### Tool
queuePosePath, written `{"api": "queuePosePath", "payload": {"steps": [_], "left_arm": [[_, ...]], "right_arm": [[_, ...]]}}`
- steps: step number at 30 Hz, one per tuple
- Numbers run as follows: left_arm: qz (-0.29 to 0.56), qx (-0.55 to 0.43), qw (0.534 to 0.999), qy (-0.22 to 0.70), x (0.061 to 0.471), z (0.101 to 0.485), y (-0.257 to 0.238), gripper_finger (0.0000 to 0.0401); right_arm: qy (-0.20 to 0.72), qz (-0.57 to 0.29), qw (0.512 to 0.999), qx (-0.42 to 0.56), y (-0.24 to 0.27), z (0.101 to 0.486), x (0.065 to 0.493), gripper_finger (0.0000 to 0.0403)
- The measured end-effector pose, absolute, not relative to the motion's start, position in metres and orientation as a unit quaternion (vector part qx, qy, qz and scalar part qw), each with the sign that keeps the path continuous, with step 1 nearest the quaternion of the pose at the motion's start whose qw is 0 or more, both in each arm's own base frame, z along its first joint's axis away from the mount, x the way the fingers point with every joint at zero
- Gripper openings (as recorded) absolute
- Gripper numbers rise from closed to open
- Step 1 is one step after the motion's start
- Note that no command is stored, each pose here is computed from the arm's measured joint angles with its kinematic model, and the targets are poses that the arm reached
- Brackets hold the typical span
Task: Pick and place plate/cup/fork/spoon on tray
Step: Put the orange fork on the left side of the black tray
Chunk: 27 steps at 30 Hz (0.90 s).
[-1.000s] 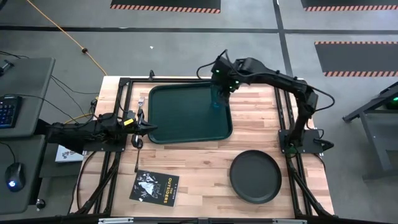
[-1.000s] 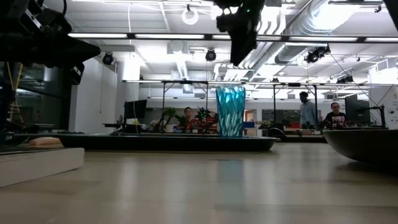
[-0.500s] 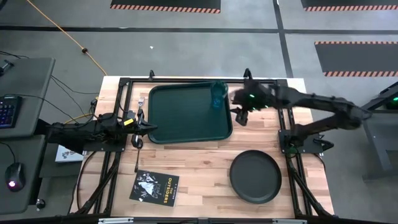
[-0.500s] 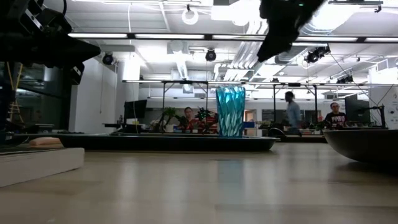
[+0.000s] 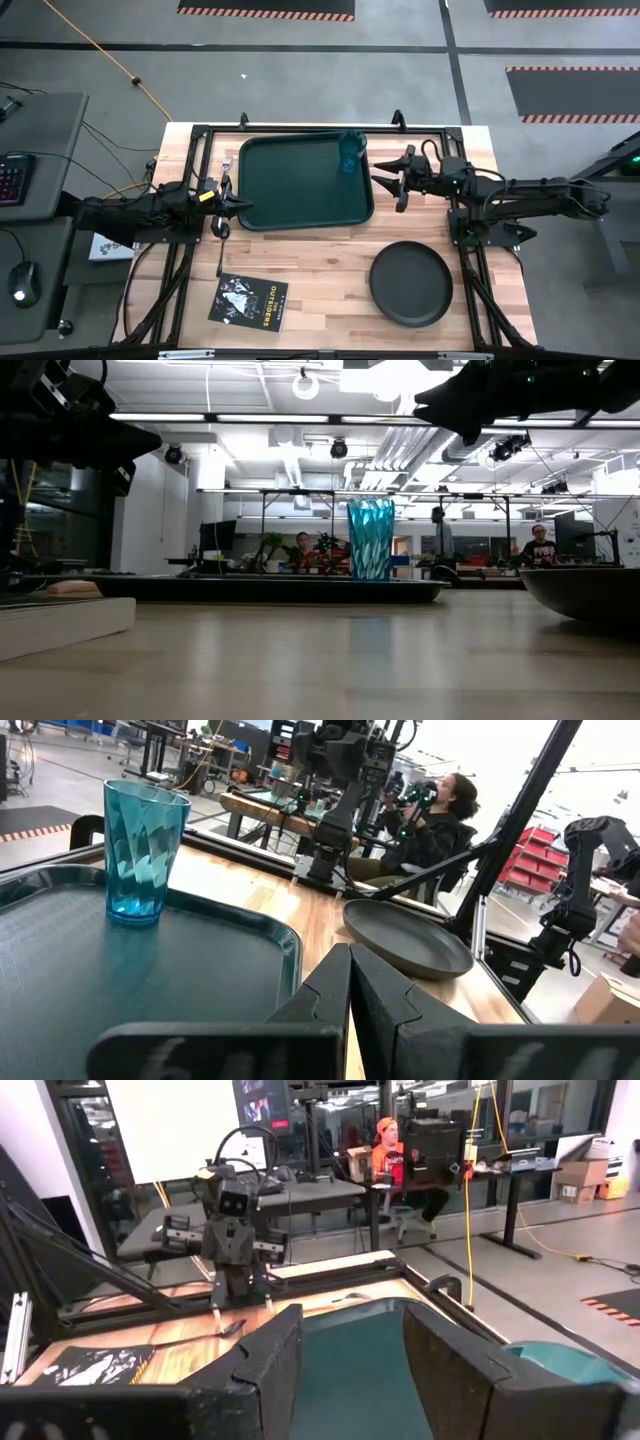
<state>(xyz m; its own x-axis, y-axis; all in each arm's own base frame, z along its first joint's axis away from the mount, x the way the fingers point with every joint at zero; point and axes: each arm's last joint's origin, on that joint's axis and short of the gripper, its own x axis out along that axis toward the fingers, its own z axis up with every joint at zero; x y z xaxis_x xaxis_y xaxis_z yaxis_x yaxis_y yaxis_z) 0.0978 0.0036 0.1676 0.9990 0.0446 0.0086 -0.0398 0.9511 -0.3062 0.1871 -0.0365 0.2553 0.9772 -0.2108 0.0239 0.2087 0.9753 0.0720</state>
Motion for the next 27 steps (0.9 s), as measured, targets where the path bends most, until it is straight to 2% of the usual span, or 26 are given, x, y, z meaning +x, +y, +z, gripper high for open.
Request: {"api": "queuePosePath", "payload": {"steps": [27], "left_arm": [[0.021,-0.155,0.988,-0.008,0.0978,0.1676,0.0036,0.0001]], "right_arm": [[-0.007,-0.149,0.988,0.031,-0.0391,0.2532,0.1868,0.0165]]}}
